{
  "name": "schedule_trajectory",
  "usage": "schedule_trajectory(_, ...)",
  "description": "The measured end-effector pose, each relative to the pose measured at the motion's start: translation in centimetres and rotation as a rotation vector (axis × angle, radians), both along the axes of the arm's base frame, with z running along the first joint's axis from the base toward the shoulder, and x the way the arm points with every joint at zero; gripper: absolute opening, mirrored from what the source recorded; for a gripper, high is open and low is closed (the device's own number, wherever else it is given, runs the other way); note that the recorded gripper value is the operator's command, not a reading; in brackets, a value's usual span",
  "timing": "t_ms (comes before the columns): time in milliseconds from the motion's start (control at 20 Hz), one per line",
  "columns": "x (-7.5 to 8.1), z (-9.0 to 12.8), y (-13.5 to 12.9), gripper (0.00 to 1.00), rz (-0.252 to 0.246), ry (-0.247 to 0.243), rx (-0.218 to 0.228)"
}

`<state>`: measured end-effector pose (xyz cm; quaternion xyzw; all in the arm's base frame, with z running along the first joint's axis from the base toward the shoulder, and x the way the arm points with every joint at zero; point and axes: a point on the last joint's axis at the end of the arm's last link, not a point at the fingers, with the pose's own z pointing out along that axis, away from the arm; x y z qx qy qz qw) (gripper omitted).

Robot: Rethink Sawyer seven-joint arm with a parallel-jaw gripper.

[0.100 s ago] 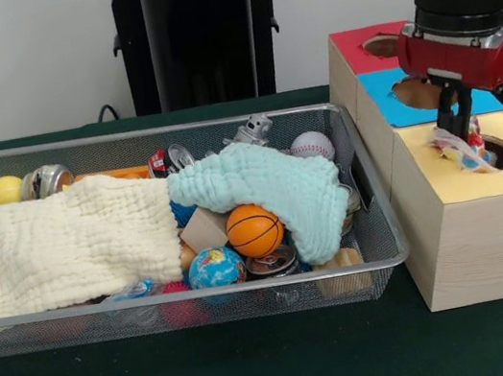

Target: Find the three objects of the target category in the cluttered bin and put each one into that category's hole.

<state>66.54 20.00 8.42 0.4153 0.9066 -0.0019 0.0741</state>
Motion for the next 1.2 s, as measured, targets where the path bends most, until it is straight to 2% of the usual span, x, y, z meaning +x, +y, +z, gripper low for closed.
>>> schedule_trajectory(300, 0.0, -0.1, 0.5, 0.00, -0.009, 0.000, 0.011)
schedule_trajectory(700, 0.0, -0.3, 3.2, 0.00, -0.005, -0.003, 0.033)
schedule_trajectory(1200, 0.9, -1.2, 3.8, 0.00, 0.003, -0.018, 0.009)
